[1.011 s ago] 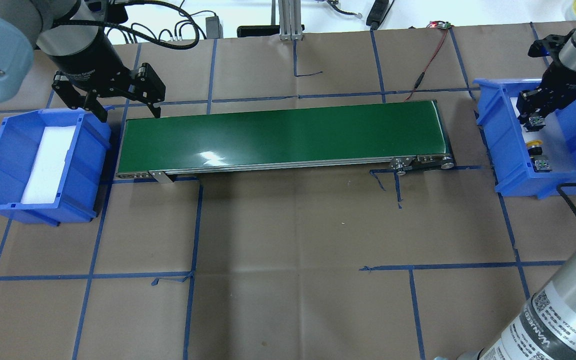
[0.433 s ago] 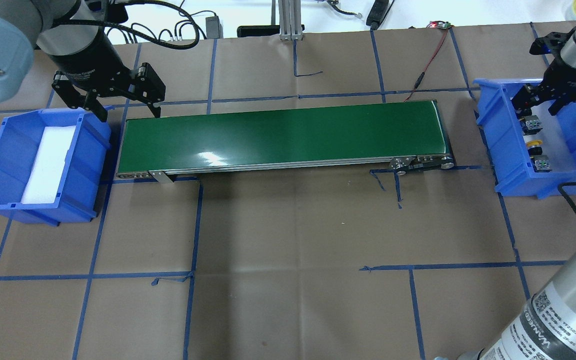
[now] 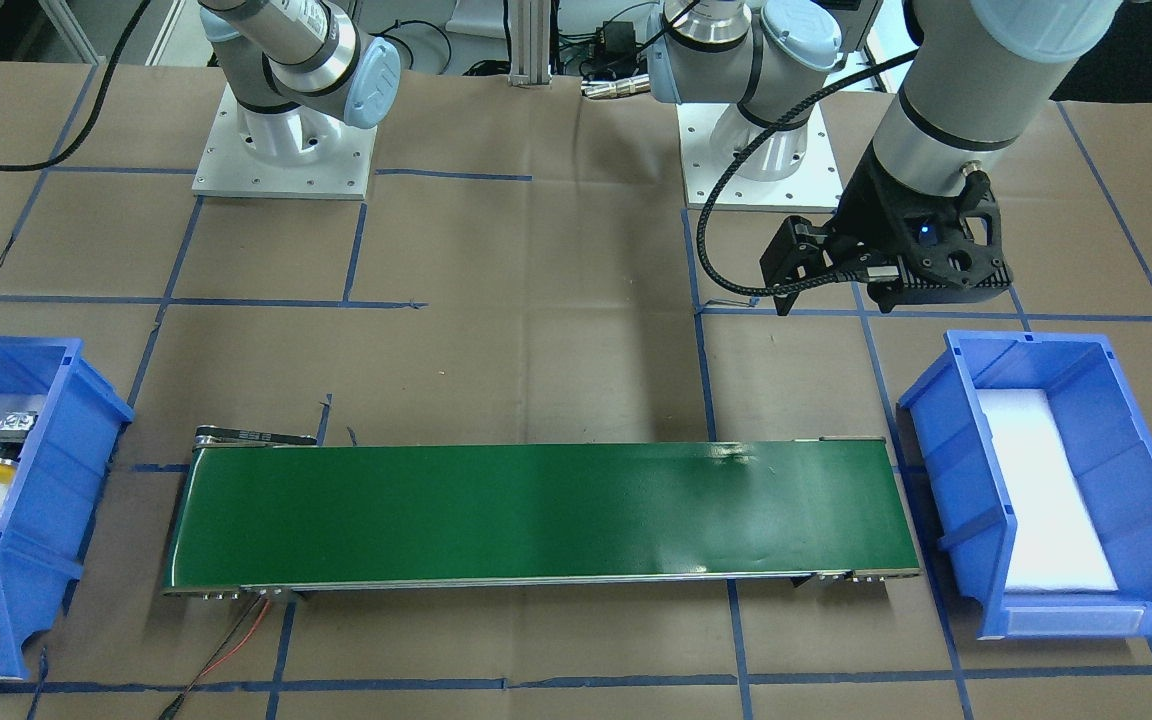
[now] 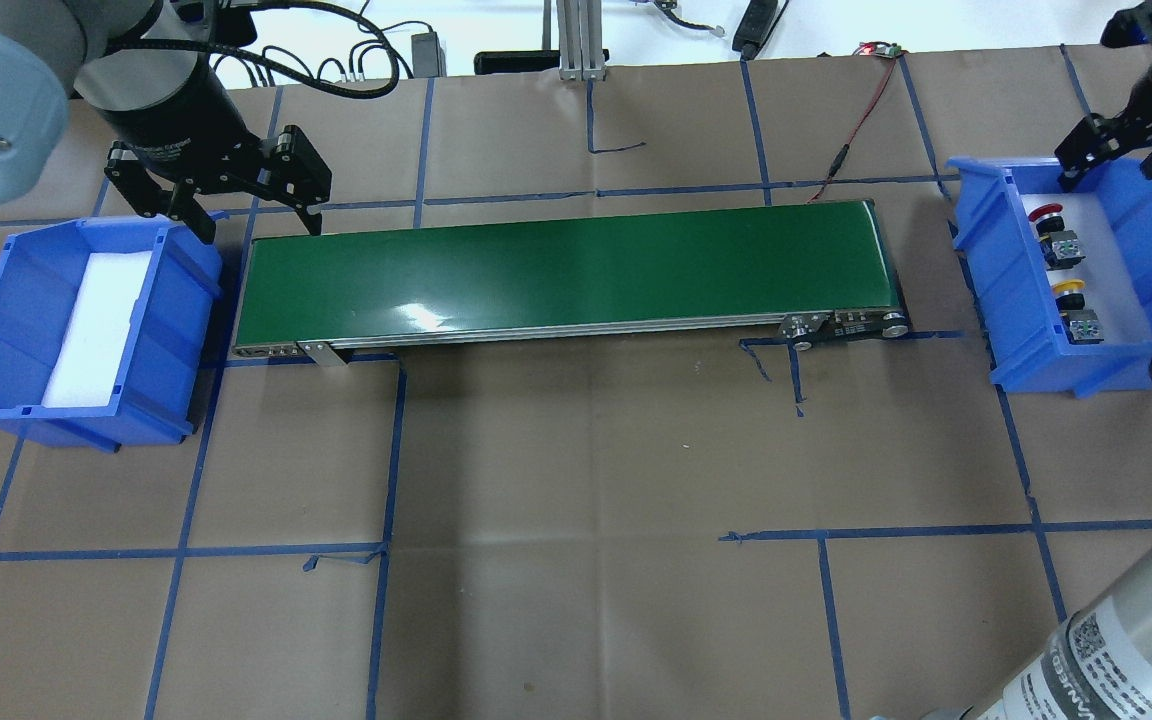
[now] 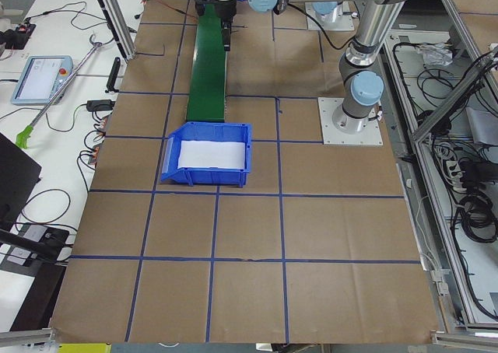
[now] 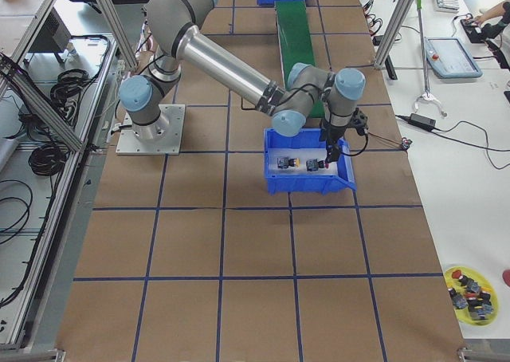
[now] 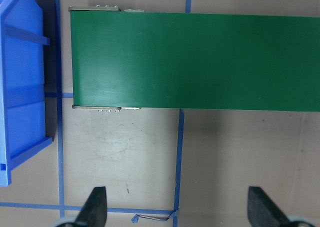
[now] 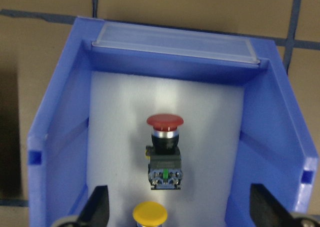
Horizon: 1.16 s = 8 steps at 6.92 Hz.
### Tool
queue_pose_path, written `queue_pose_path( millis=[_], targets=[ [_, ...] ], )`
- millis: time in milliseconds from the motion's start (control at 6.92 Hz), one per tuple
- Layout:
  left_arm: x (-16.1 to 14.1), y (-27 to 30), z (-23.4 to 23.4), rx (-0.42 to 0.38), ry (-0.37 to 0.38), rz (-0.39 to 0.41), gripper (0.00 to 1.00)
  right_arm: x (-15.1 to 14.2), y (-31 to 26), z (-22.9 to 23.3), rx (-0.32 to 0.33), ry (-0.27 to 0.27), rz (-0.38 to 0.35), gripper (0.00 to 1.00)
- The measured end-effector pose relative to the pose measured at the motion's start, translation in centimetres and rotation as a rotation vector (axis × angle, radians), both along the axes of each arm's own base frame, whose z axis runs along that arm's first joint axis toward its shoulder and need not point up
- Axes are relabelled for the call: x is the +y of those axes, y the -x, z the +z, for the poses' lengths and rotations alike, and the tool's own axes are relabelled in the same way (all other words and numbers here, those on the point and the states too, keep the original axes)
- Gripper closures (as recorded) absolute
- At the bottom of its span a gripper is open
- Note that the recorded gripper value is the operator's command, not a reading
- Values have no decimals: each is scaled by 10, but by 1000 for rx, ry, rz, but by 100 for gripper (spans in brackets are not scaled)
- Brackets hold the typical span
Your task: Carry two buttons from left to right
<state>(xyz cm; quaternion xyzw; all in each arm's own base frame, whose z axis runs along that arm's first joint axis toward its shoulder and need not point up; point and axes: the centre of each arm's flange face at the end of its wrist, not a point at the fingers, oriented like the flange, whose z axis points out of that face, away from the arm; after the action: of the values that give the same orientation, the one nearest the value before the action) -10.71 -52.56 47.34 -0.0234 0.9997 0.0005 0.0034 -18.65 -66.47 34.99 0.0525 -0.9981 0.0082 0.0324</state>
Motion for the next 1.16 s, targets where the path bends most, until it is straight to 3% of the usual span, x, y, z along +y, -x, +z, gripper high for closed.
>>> queue_pose_path(
  millis=[289,578,722,1011,1156],
  targets=[
    [0,0,0,0,0,1,0,26,-56,92,-4,-6,61,0],
    [0,0,0,0,0,0,0,49,-163,131,-9,-45,175,0],
    [1,0,0,0,0,-1,0,58,-215,140,-8,-45,153,0],
    [1,0,0,0,0,-3,0,85,-280,155,-14,-23,-23,0],
    [1,0,0,0,0,-4,0,109,-303,171,-16,4,-64,0]
  ],
)
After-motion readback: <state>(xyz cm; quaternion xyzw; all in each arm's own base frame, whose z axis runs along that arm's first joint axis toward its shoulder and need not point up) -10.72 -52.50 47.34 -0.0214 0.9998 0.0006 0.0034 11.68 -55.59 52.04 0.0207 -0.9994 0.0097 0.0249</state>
